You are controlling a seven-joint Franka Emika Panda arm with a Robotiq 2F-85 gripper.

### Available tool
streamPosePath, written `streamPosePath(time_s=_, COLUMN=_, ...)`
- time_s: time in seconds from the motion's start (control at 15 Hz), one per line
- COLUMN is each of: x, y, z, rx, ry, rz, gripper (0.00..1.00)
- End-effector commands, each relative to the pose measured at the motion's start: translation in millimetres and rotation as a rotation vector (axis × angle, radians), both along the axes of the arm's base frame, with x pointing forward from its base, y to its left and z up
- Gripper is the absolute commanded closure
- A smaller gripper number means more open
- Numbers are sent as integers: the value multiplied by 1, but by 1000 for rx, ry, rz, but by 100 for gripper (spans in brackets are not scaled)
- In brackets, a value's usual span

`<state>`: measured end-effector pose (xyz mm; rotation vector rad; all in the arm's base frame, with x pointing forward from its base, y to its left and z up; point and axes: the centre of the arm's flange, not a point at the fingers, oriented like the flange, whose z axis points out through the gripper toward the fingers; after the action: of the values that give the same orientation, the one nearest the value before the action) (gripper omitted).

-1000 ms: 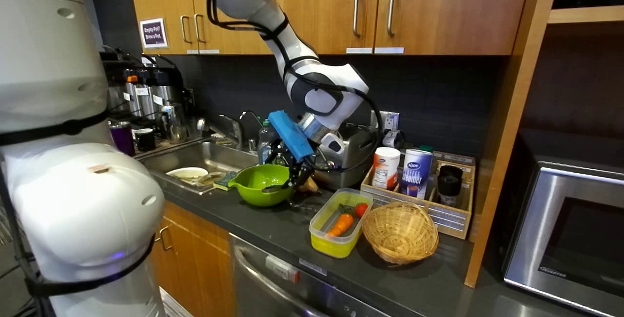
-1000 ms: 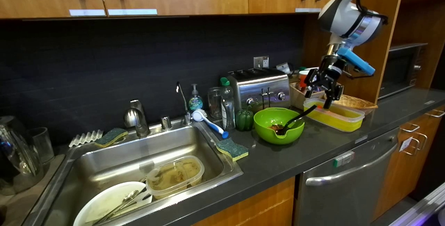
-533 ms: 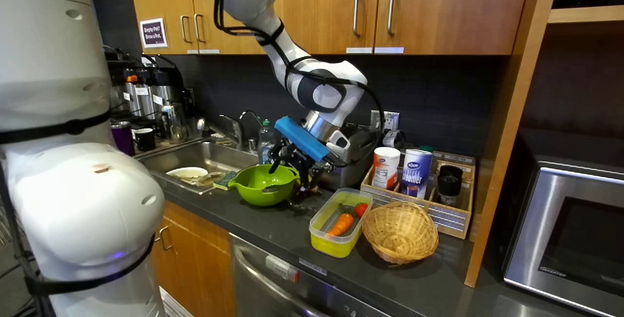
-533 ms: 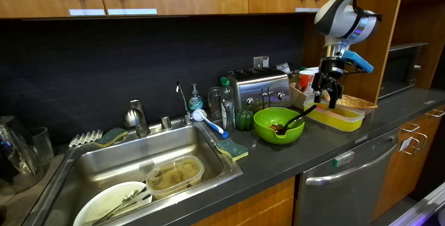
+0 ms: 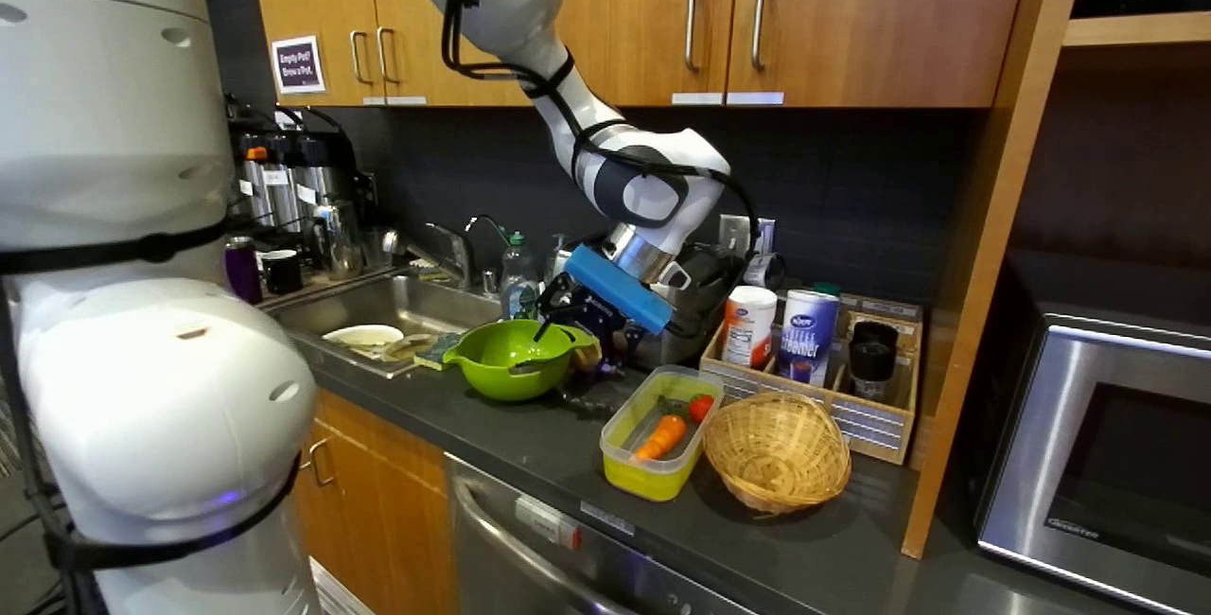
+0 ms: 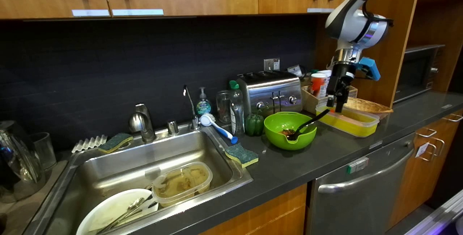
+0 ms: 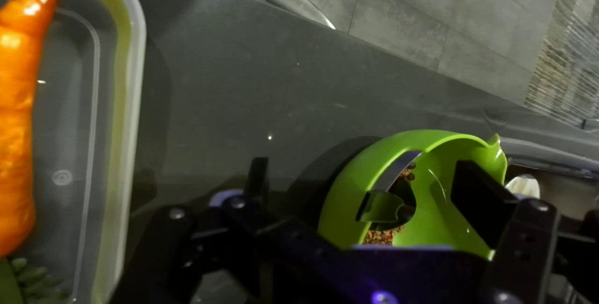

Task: Use the spoon to scoop up contents from the green bowl and put them inside the sink

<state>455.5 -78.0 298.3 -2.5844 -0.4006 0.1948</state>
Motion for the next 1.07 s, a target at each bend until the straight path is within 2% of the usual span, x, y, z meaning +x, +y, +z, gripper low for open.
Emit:
streamPosePath(time_s=0.0, x=13, y=-11, z=-2, rx=93, ry=-61, rz=31, gripper=0)
streamPosePath(time_s=0.53, x=23, y=-29, z=-18, rx=258, ry=-72, rz=-14, gripper=0)
streamPosePath(time_s=1.0, x=22, y=-17, z=-38, rx=375, ry=-53, rz=-85, gripper=0)
